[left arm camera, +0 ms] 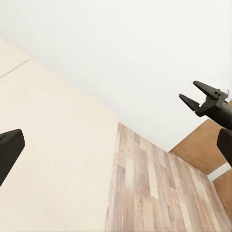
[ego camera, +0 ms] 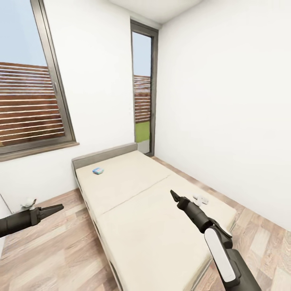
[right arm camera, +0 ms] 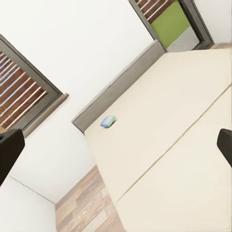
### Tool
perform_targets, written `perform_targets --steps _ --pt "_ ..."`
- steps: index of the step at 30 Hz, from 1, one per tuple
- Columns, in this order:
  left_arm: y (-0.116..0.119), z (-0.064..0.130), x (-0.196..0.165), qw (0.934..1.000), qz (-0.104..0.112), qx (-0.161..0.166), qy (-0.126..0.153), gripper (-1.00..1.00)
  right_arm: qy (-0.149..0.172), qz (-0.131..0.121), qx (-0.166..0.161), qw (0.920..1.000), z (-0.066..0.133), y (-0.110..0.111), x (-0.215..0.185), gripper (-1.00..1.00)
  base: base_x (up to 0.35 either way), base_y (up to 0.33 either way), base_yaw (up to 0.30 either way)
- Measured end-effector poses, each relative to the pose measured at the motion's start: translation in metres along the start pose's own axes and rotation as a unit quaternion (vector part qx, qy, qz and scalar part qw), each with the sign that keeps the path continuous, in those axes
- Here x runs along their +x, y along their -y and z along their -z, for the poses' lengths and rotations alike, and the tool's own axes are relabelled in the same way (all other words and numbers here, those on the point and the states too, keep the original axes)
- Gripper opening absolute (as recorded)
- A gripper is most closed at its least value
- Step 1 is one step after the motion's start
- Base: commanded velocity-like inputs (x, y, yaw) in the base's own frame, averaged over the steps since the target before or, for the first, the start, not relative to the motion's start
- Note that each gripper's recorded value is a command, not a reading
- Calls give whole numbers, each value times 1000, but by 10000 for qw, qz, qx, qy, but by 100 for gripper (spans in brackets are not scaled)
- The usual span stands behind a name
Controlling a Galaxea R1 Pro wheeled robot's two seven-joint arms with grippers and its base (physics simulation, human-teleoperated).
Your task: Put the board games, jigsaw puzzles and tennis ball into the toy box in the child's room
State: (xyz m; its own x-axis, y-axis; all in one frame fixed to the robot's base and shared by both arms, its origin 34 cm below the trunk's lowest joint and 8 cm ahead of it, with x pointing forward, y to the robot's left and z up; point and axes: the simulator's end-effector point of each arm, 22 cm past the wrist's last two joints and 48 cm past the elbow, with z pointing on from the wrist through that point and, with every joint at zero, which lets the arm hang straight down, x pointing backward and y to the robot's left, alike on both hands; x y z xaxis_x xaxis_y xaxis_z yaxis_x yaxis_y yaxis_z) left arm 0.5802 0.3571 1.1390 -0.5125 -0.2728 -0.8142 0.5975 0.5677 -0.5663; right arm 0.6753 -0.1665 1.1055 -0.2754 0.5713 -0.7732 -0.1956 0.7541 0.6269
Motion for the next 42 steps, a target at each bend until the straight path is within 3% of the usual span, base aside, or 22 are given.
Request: perform_targets --steps 30,42 --pt "10 5 -10 9999 -122 28 93 100 118 42 -88 9999 5 -11 -13 100 64 243 -222" --pt "11 6 -11 9999 -132 36 104 100 108 40 -66 9999 5 -11 -13 100 1 108 -71"
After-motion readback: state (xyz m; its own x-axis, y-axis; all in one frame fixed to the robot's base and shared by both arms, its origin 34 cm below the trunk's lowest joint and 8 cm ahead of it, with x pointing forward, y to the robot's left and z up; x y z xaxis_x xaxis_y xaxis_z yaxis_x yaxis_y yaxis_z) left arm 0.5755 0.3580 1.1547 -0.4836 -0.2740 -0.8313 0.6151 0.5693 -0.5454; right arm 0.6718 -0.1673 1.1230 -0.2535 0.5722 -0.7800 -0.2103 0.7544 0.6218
